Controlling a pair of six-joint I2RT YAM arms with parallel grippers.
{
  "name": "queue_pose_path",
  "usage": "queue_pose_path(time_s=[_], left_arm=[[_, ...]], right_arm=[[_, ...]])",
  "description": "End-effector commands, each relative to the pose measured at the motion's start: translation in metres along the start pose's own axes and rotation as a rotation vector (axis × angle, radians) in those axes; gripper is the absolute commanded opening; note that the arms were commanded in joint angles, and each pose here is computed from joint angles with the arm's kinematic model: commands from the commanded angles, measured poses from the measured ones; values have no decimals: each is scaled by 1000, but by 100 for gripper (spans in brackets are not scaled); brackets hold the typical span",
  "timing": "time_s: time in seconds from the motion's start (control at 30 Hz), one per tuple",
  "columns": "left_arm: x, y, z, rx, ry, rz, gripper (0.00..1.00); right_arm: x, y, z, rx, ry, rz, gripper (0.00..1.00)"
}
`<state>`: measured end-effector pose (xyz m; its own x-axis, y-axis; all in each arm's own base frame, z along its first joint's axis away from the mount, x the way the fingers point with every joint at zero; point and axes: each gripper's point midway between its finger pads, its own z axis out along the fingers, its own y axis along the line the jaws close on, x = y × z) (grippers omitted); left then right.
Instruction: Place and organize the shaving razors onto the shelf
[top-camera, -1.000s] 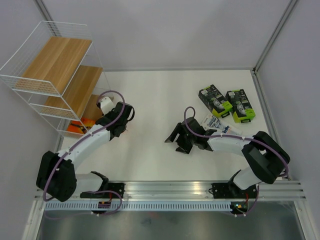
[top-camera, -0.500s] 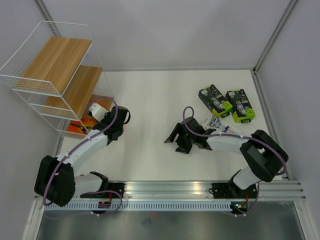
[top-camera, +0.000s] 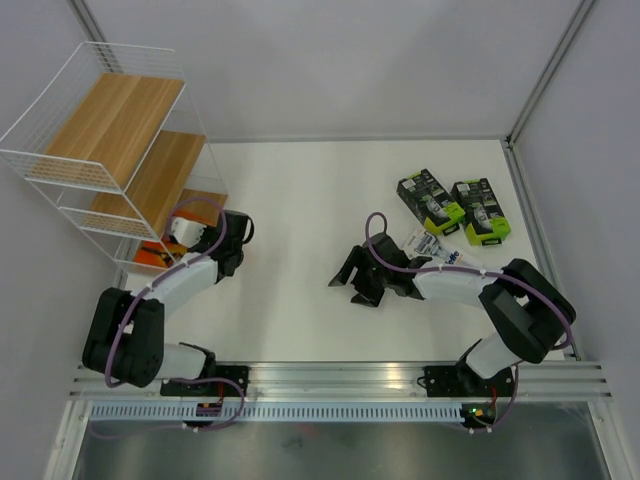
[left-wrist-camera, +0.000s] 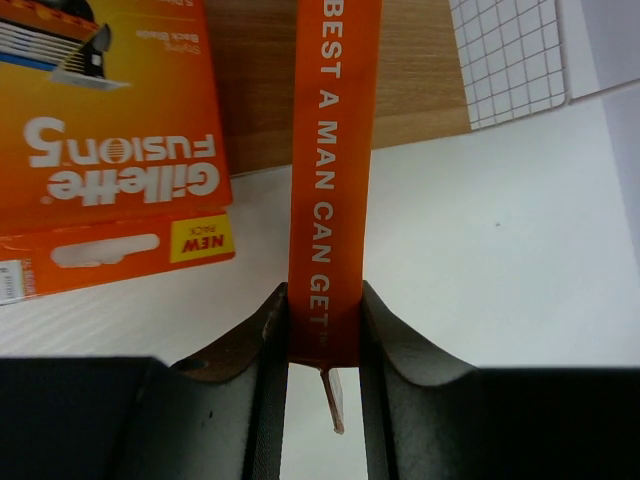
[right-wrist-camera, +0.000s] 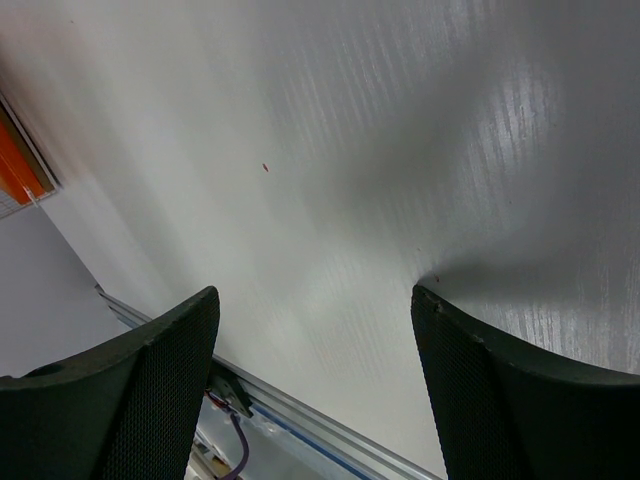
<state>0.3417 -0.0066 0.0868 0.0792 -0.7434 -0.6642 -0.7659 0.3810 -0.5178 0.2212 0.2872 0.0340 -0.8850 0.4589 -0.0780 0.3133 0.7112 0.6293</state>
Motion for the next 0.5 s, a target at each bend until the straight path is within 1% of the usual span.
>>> queue_pose_path(time_s=[0.0,0.1,0.17,0.2,0.27,0.3,0.33,0.4,0.47], left_arm=[[0,-36,5,46,11,-168,28],[13,-39,12,47,53,-204,31],[20,-38,17,38,75,-213,35],[23,-38,17,35,88,-222,40],[24,-35,18,25,93,-233,46],[23,-36,17,26,93,-237,58],[22,-35,16,23,89,-236,62],[16,-35,14,21,71,-232,66],[10,-36,12,23,58,-234,67]], right_arm=[[-2,8,1,-10,8,-11,83],[-2,7,1,-10,8,-9,83],[-1,7,2,-9,18,-6,83],[-2,6,2,-8,19,-5,83],[-1,6,1,-8,17,-5,83],[-2,6,0,-11,17,-6,83],[-2,6,0,-13,15,-8,83],[-2,5,0,-12,16,-10,83],[-3,5,0,-14,18,-10,83]])
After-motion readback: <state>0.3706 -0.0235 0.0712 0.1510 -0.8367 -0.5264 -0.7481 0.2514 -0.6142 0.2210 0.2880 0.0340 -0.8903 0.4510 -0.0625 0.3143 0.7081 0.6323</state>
